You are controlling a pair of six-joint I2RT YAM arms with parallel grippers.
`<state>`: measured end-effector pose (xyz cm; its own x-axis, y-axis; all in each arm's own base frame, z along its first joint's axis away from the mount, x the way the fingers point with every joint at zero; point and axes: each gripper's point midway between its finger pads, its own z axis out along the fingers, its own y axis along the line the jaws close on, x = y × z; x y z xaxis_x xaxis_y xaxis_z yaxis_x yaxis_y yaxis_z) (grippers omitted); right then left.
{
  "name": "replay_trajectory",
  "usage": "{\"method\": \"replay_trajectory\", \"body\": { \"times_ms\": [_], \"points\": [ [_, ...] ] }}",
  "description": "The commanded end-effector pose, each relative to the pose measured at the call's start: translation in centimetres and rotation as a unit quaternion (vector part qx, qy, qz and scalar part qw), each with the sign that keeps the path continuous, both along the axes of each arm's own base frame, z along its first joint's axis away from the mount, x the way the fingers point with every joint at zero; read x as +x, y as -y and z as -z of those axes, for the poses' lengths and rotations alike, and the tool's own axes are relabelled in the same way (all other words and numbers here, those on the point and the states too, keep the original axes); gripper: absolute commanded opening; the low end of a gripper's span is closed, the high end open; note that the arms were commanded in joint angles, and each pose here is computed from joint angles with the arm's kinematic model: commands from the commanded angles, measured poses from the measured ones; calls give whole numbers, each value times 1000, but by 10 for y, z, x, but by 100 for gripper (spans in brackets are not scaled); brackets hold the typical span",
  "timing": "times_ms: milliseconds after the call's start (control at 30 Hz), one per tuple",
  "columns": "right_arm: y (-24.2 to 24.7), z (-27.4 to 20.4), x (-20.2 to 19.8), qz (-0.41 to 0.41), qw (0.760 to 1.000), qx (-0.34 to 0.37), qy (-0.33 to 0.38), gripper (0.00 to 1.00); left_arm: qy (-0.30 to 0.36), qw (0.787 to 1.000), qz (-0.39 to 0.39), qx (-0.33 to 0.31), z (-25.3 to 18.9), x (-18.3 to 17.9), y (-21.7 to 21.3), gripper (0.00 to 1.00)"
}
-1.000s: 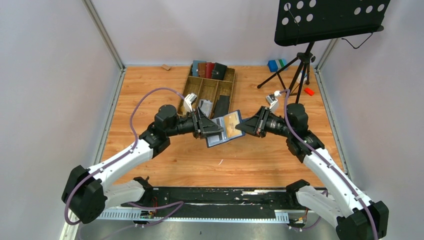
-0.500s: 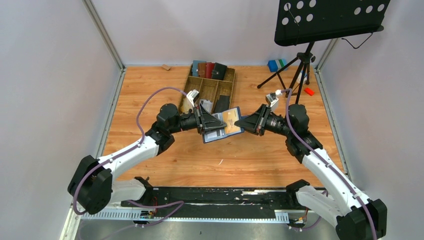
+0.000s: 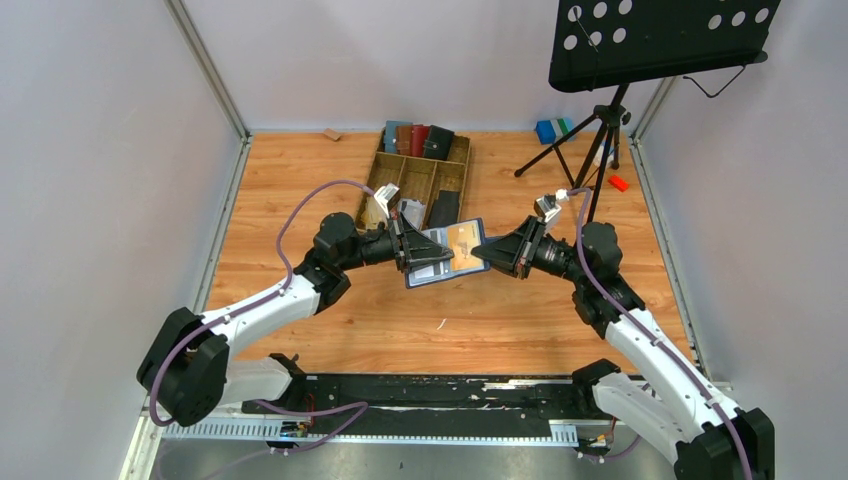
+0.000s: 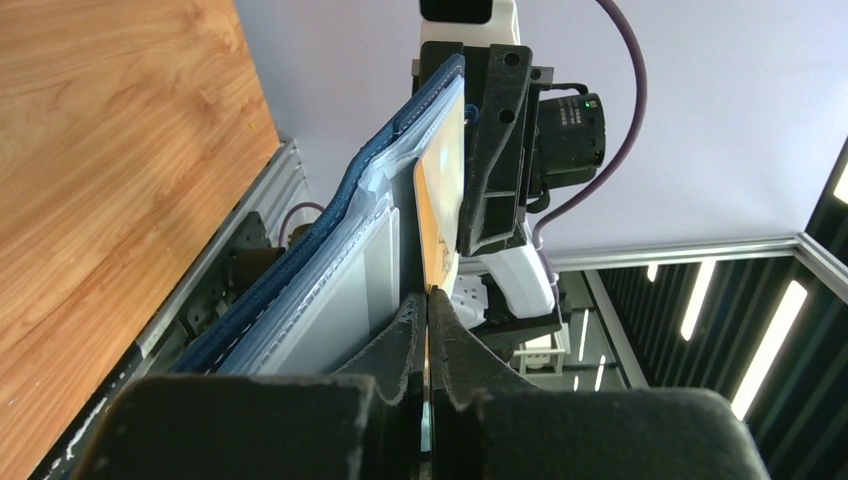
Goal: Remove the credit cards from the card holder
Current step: Remove the credit card from the card holder.
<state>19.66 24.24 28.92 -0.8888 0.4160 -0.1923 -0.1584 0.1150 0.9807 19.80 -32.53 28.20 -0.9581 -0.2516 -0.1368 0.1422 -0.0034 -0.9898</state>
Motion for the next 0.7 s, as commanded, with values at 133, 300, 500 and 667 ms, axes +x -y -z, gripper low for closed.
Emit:
{"method": "replay_trajectory", "body": {
  "times_ms": [133, 300, 500, 667],
  "points": [
    [-8, -21, -12, -33, 999, 21, 31, 0, 34, 999, 8, -12, -18, -1, 10, 10],
    [-7, -18, -12, -31, 999, 16, 29, 0, 28, 1000, 3, -11, -14, -1, 8, 0],
    [7, -1, -1, 31, 999, -30, 7, 0, 19, 1000, -6, 11, -1, -1, 4, 0],
    [30, 5, 7, 92, 996, -18, 0, 0, 14, 1000, -9, 17, 4, 2, -4, 0]
  ]
}}
